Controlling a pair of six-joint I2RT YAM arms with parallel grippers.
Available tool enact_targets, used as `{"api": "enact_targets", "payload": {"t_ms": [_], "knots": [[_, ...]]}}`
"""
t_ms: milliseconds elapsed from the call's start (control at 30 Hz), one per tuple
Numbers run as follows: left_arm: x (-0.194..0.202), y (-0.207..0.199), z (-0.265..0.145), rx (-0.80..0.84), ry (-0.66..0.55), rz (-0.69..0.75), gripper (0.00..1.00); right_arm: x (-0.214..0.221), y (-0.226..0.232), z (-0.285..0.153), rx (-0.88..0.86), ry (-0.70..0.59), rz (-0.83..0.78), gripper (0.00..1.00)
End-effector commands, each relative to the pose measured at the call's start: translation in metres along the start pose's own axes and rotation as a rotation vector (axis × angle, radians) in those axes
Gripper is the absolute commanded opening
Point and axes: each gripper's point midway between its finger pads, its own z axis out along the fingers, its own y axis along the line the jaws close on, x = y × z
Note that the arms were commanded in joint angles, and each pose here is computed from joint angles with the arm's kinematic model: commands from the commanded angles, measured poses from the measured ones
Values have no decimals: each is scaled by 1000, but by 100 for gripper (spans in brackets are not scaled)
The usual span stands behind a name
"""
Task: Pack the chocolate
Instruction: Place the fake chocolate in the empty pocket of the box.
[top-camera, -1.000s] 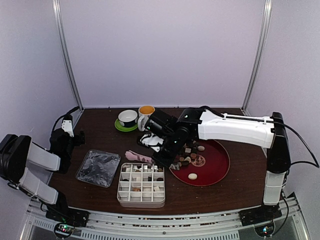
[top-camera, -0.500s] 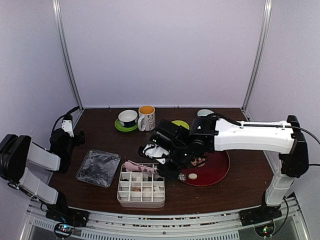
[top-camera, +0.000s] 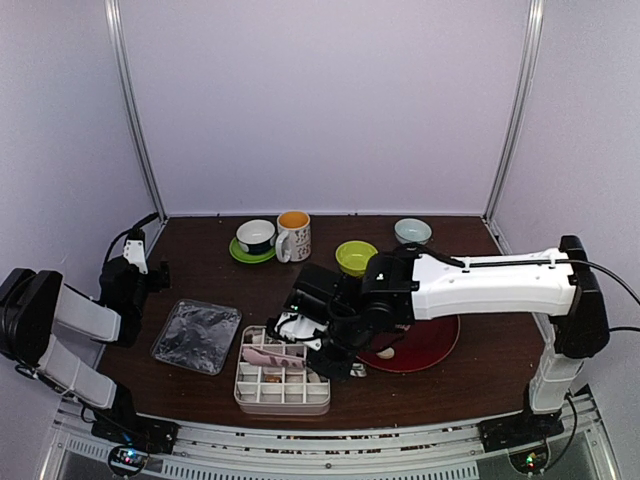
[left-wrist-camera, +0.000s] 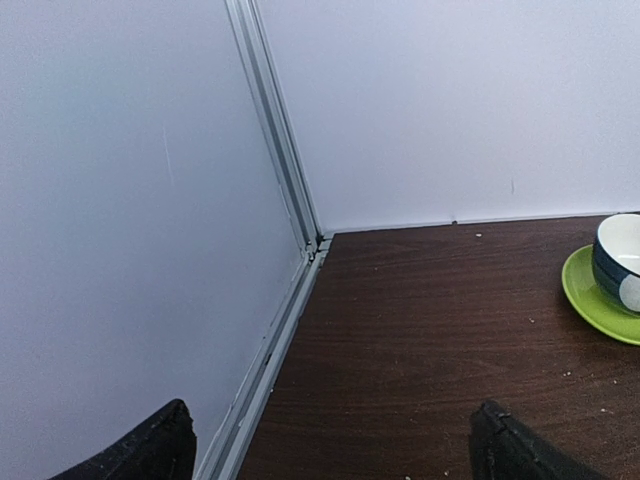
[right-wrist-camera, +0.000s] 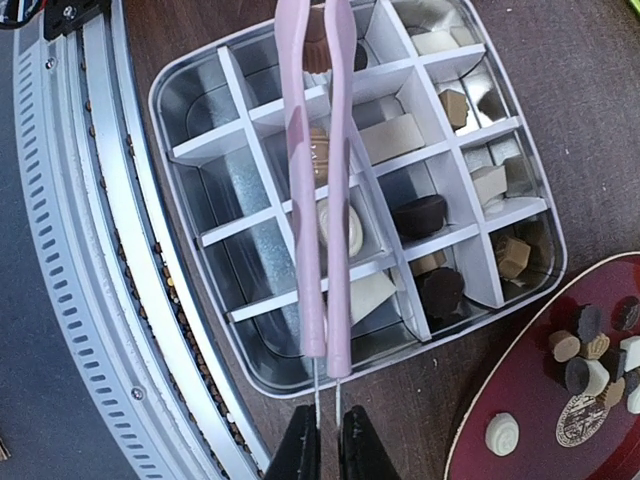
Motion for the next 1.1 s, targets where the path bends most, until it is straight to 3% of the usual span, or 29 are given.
{"api": "enact_targets", "payload": {"t_ms": [0, 1067], "knots": [[-12, 4, 3, -11, -43, -4, 98, -9, 7, 5, -7, -10, -25, 8], [-13, 3, 3, -11, -43, -4, 98, -19, 18, 18, -2, -6, -72, 14]]}}
